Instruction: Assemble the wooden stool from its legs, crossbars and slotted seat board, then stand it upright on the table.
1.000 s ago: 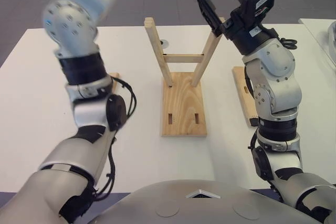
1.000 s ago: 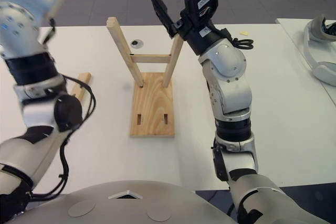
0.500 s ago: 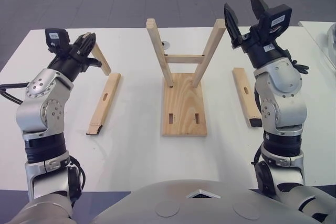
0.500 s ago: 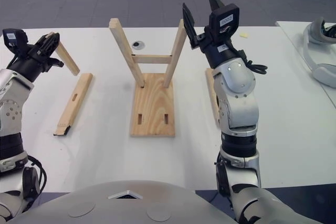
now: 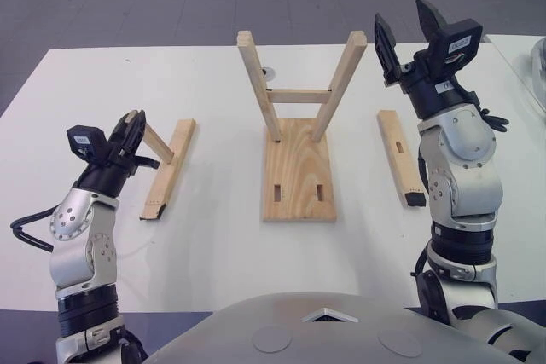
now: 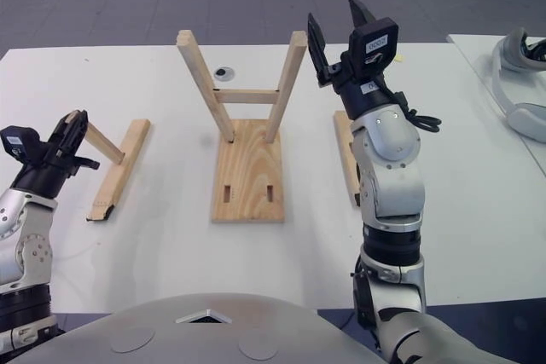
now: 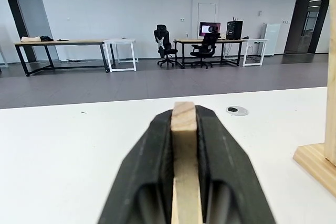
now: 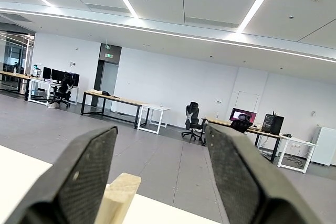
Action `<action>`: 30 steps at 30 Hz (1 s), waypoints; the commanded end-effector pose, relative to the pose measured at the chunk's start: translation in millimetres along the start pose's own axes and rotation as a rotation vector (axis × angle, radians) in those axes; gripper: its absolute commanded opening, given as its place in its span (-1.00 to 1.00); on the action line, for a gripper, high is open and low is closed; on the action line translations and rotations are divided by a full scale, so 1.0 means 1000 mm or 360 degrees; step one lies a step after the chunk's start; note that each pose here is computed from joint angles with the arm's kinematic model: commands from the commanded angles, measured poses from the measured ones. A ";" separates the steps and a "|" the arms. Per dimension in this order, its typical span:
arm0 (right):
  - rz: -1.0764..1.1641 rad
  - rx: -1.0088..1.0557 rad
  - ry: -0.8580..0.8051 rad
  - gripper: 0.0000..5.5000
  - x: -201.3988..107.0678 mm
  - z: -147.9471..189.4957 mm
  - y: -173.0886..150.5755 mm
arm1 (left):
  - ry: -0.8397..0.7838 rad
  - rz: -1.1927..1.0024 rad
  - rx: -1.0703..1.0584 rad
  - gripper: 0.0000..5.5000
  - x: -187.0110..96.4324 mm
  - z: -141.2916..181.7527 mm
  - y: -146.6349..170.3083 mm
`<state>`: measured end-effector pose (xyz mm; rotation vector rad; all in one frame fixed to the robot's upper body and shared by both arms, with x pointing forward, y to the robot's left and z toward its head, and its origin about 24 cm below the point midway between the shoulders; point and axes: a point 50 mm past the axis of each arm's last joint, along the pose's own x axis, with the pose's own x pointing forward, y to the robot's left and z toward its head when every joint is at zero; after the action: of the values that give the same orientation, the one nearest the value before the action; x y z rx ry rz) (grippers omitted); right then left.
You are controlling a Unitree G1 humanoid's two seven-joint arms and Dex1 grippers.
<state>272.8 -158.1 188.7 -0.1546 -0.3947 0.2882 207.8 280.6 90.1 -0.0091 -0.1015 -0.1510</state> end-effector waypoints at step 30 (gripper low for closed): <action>0.0054 -0.0057 0.0035 0.12 0.001 -0.003 0.001 | -0.0041 0.0026 0.0053 -0.85 0.004 -0.009 -0.009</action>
<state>274.3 -155.1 185.0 -0.1791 -0.3762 0.3184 212.3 268.8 81.8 -0.0036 -0.1360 -0.1397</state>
